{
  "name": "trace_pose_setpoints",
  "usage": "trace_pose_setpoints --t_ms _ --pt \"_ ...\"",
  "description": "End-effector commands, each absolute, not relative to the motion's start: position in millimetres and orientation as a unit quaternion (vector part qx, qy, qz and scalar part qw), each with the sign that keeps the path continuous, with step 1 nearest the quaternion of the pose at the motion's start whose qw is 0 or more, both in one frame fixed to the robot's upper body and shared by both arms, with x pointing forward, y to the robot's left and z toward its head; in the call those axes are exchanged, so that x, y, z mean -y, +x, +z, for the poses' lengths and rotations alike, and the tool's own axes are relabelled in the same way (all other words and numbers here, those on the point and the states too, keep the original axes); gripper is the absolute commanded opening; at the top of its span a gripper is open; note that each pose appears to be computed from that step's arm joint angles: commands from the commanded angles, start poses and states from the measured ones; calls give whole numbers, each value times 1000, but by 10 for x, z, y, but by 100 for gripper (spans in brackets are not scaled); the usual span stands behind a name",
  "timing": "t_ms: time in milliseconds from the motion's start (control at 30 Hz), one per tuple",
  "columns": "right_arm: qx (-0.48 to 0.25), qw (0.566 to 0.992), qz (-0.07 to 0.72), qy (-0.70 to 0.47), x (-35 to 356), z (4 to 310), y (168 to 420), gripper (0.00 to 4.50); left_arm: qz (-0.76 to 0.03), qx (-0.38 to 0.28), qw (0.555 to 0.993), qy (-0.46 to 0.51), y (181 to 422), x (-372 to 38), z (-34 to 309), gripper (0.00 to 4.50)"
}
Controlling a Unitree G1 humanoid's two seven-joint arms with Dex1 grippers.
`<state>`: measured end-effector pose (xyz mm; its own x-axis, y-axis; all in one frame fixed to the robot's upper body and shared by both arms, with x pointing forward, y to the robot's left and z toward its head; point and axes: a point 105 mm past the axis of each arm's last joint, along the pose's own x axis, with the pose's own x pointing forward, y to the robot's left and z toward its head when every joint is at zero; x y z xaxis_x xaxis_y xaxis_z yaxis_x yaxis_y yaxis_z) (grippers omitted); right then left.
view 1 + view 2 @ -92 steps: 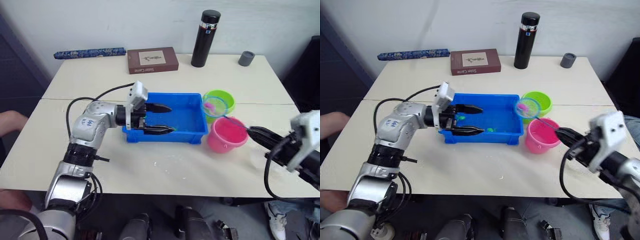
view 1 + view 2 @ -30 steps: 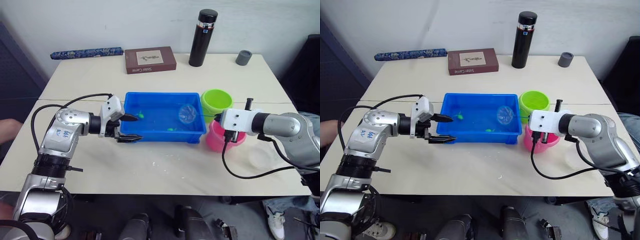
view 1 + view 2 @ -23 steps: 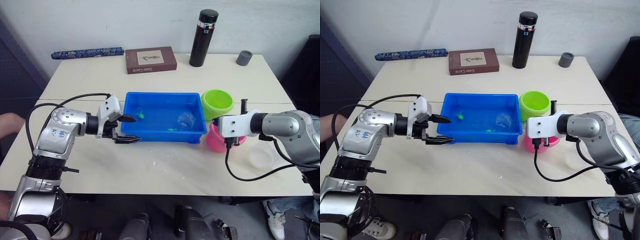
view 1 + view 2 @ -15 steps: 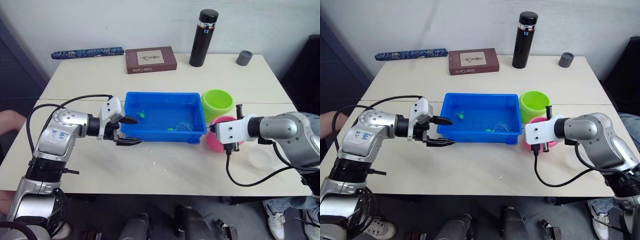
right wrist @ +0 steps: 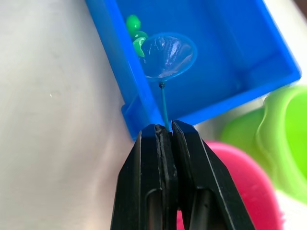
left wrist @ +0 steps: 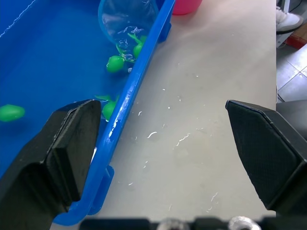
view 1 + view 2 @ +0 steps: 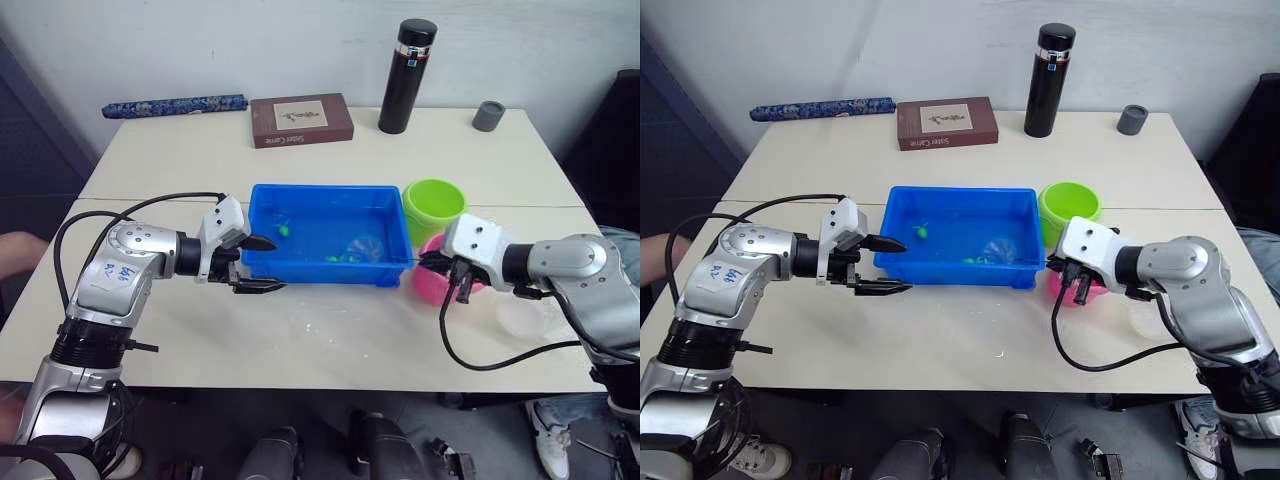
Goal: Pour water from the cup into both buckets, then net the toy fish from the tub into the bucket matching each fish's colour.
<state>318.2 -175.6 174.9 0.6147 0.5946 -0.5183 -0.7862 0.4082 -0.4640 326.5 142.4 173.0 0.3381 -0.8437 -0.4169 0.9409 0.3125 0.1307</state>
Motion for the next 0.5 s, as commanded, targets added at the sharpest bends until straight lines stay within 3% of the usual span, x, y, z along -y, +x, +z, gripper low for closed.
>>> trace_pose_setpoints --t_ms 33,233,400,500 --pt "-123 834 422 -334 1705 1858 3130 0 -559 -109 800 186 3284 -1401 1887 448" --pt "-76 776 413 -470 1661 1830 3212 0 -552 -121 803 188 3293 -1481 1837 448" --pt "-47 731 437 -521 1542 1776 3278 0 -550 -121 805 189 3290 -1499 1840 448" --pt "-44 726 451 -517 1498 1730 3317 0 -549 -119 805 190 3286 -1492 1847 448"
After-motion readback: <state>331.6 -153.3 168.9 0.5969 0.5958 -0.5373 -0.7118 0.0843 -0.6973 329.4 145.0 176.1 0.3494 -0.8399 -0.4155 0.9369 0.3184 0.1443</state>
